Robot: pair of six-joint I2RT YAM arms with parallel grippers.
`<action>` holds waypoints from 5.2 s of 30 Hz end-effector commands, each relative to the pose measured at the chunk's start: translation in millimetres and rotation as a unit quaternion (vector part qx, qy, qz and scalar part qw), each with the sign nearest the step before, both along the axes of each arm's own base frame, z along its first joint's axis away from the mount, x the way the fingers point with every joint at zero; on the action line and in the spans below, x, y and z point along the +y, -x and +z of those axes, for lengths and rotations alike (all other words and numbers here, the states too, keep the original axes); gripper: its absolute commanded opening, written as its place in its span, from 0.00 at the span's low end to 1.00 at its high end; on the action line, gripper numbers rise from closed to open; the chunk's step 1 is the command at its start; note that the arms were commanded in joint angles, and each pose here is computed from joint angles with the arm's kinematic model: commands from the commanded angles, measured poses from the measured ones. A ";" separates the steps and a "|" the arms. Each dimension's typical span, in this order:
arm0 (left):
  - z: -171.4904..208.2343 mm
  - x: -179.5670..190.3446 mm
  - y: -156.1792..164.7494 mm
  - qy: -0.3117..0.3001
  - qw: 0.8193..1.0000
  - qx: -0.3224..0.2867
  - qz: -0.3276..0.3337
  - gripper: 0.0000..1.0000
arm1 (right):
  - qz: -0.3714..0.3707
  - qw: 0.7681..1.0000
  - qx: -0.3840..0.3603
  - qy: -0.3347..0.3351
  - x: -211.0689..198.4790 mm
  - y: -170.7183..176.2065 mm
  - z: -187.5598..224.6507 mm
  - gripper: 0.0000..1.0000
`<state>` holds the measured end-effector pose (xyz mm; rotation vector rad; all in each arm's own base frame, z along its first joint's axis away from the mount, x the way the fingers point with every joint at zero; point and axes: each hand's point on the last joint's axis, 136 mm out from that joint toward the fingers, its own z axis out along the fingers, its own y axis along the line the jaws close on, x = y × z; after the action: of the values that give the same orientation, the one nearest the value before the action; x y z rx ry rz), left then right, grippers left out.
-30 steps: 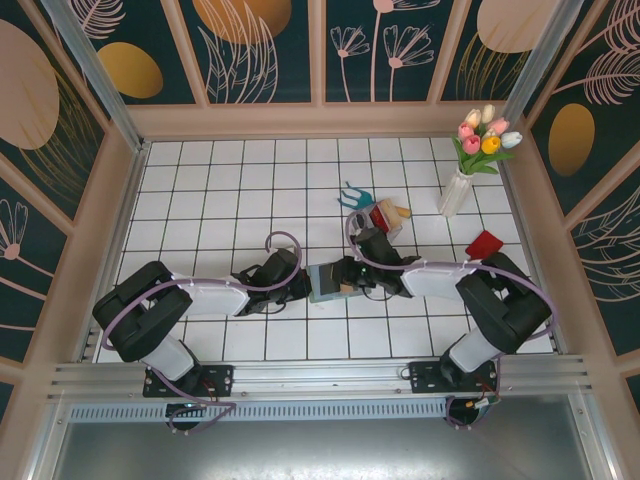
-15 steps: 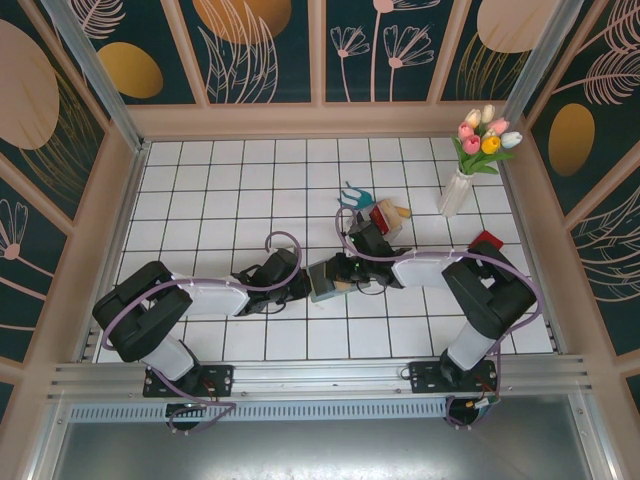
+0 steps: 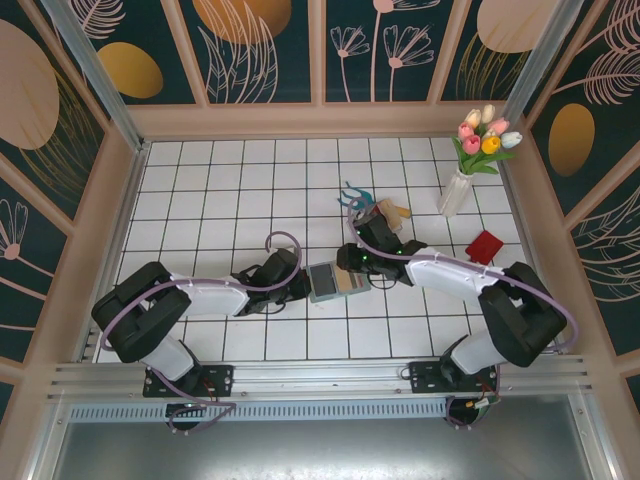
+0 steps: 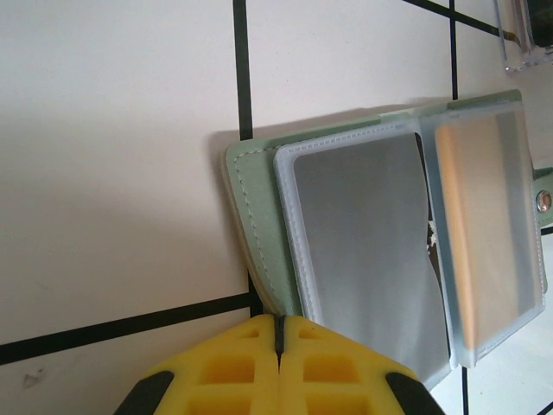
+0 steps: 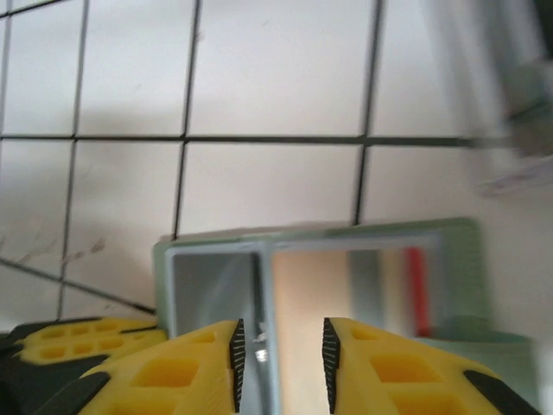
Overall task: Put the credit cards into the card holder
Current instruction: Insert the credit card into the card slot, then close the card holder at the center of the table.
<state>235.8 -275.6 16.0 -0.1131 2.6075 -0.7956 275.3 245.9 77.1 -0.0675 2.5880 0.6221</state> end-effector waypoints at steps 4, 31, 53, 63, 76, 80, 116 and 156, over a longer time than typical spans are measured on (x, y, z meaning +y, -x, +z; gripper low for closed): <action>12.5 -1.8 -2.3 -0.016 1.000 -0.014 -0.017 0.00 | -0.028 0.992 -0.003 0.120 -40.8 -1.8 -12.2 0.42; 7.5 12.9 0.0 -0.049 0.999 -0.018 -0.011 0.00 | -0.080 0.981 0.058 0.165 -85.4 12.9 -56.3 0.23; 18.4 6.5 -2.3 -0.037 0.999 -0.026 -0.018 0.00 | -0.016 0.987 0.011 0.162 -26.4 12.1 -20.7 0.50; 20.6 7.7 -3.1 -0.038 0.999 -0.029 -0.016 0.00 | -0.003 0.983 0.035 0.180 -21.1 17.7 -39.3 0.52; 23.0 7.4 -3.6 -0.037 0.999 -0.031 -0.016 0.00 | -0.023 0.966 0.041 0.253 -48.4 21.2 -50.7 0.48; 23.0 9.2 -3.5 -0.043 0.998 -0.031 -0.016 0.00 | -0.029 0.968 0.032 0.247 -52.3 22.4 -41.0 0.49; 43.8 -129.6 12.0 0.107 0.969 0.080 -0.207 0.21 | -0.093 0.989 0.029 -0.111 -41.1 27.0 -11.5 0.05; 5.6 -74.5 -16.1 0.004 0.990 0.049 -0.136 0.49 | -0.082 0.994 0.024 -0.070 -50.3 13.4 -9.1 0.06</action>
<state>250.2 -343.0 25.8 0.1958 2.7490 -0.9054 251.7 193.9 54.9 0.1986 2.5935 0.7378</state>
